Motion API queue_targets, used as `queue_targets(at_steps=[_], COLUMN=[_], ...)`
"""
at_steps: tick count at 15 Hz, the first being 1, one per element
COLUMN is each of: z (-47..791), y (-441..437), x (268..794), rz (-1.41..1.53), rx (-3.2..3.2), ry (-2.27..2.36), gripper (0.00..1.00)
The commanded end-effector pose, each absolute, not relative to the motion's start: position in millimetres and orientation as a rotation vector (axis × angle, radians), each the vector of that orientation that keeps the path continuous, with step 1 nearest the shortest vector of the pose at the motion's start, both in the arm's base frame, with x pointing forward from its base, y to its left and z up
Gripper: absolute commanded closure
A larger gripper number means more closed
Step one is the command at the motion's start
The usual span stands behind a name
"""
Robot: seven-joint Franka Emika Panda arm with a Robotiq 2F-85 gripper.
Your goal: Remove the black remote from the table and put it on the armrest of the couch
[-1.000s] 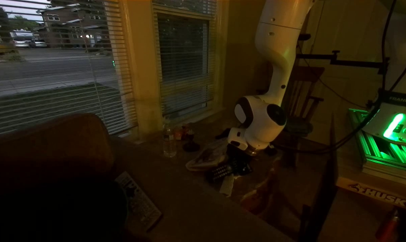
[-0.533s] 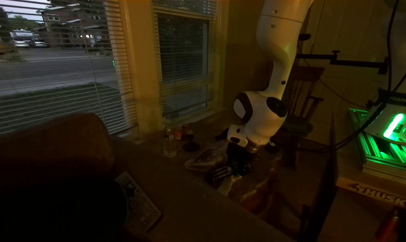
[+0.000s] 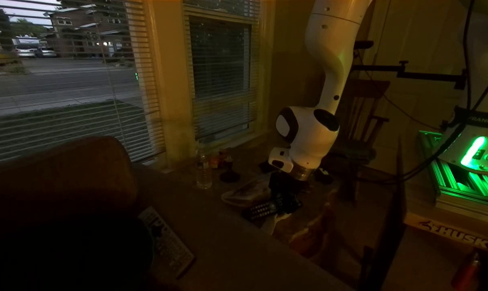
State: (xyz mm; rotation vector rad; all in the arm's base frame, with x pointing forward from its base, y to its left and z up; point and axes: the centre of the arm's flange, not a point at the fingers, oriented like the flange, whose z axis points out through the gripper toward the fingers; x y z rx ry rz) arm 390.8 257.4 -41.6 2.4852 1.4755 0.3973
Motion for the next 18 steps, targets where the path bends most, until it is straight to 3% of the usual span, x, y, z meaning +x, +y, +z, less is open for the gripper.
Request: queue_targets(at_steps=[1,8,9,10,13,18], z=[-54,-63,-63,-61,-47,-38], y=[256,255,255,255,261,261], x=[396,401,400,399,393,386], rz=[0.369,0.338,0.33,0.324,0.287,0.231], rx=[2.604,2.669,2.67,2.673,2.719,2.774], ry=[1.443,1.409,1.412,1.414,1.405,1.37], gripper=[0.7,0.7,0.2,0.19,0.01,0.0])
